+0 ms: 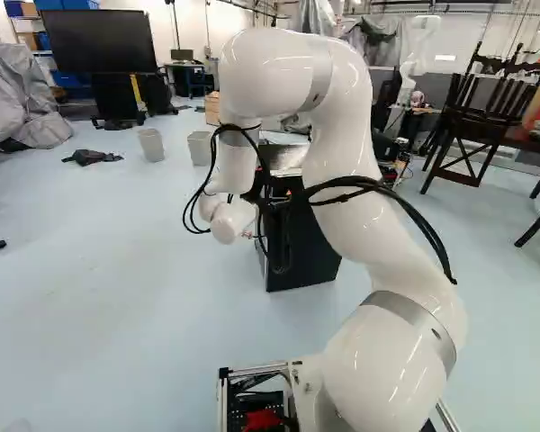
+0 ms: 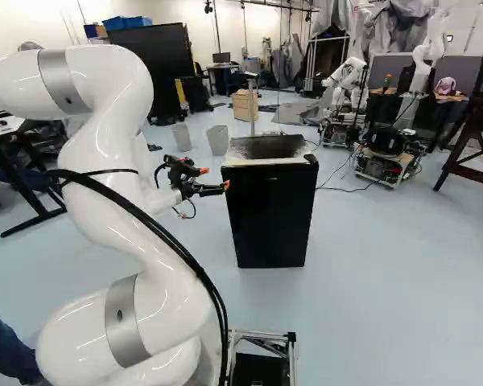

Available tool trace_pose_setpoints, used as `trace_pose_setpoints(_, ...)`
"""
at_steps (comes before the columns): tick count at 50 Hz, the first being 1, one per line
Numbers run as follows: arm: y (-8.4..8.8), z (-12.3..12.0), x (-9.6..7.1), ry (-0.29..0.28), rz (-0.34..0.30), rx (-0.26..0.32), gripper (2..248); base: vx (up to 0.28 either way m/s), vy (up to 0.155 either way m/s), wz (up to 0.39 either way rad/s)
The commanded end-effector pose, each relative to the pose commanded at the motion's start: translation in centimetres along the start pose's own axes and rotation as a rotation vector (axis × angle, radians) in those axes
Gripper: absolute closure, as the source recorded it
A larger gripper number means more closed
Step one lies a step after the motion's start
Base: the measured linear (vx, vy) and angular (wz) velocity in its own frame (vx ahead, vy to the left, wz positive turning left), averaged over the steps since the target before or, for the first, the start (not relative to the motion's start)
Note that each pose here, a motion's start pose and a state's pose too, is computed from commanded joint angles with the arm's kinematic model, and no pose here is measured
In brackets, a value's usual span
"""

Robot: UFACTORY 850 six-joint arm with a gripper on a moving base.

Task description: Grab a drink from the fridge

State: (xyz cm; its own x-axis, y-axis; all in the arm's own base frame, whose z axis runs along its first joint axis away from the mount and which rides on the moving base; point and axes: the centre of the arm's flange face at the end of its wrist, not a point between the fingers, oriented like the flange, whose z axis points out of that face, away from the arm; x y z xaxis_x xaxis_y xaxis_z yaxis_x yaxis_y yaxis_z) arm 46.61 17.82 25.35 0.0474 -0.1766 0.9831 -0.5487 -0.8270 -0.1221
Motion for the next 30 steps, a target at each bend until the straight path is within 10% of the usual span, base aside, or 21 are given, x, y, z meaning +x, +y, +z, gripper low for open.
trace_pose_setpoints(30,-1.4,2.3,-0.2,0.020,0.037,-0.042,3,0.000,0.000,0.000)
